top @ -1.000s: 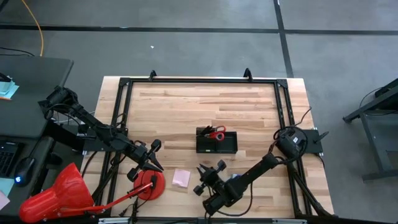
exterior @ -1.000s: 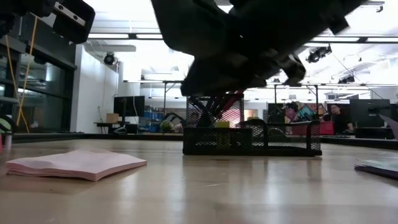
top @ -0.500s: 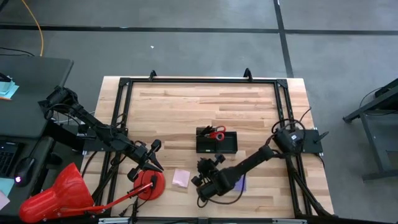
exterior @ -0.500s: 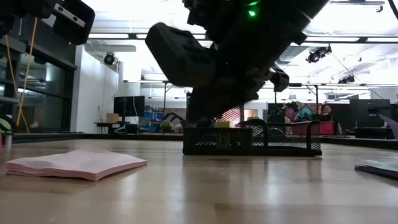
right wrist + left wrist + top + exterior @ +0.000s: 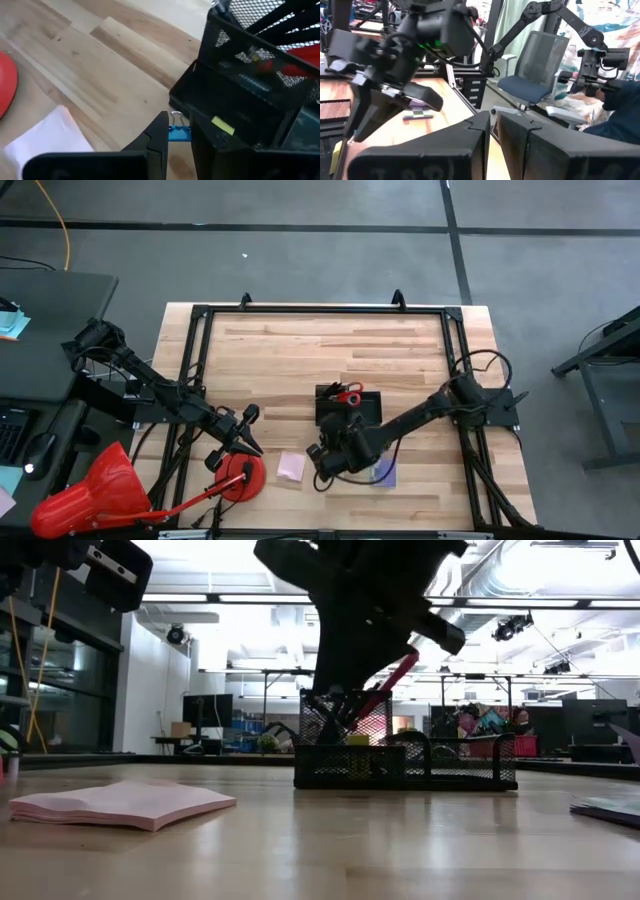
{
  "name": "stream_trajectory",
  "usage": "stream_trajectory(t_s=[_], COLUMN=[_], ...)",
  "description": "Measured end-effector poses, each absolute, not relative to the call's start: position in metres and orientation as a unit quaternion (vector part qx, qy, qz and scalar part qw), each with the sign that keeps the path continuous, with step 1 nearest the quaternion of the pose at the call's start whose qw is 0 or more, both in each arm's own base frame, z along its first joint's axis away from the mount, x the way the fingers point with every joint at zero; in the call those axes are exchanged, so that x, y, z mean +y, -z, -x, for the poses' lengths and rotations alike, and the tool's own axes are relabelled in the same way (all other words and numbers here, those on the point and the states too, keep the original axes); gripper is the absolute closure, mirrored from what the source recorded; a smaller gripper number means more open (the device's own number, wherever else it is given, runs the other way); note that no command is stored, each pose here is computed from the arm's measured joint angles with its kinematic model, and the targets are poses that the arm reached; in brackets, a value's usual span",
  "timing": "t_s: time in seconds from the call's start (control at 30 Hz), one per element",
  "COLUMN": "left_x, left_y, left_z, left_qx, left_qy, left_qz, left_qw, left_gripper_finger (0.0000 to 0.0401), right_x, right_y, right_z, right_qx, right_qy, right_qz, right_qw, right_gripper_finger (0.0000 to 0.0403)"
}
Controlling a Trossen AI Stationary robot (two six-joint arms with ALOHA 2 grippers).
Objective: Pick and place office supplies into organizer
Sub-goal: Put the blue binder clip into the black desk organizer
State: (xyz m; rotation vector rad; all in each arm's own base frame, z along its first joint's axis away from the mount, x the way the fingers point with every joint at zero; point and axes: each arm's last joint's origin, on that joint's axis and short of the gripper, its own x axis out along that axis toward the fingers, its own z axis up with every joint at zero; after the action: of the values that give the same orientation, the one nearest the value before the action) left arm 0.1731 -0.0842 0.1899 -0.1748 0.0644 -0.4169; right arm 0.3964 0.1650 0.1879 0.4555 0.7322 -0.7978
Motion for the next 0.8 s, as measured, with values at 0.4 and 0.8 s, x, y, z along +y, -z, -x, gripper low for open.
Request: stream_trajectory(t_s=[0.4,0.8], left_x=[-0.084,-0.084], left_y=[-0.190,-0.189], left_z=[-0.173,-0.173], left_qx=[0.032,0.035], left_qy=[0.203,0.203], left_qz=[0.087,0.088], left_qw=[0.975,0.975], left_gripper_finger=[0.0373,0.0373], right_x=[0.112,0.096], right_y=[-0.189,-0.189], right_z=[-0.412,-0.416], right_qx=[0.413,0.430], right_qy=[0.371,0.365], right_qz=[-0.256,-0.258], right_qw=[0.791,0.785], right_gripper_finger=[0.0360,0.0322])
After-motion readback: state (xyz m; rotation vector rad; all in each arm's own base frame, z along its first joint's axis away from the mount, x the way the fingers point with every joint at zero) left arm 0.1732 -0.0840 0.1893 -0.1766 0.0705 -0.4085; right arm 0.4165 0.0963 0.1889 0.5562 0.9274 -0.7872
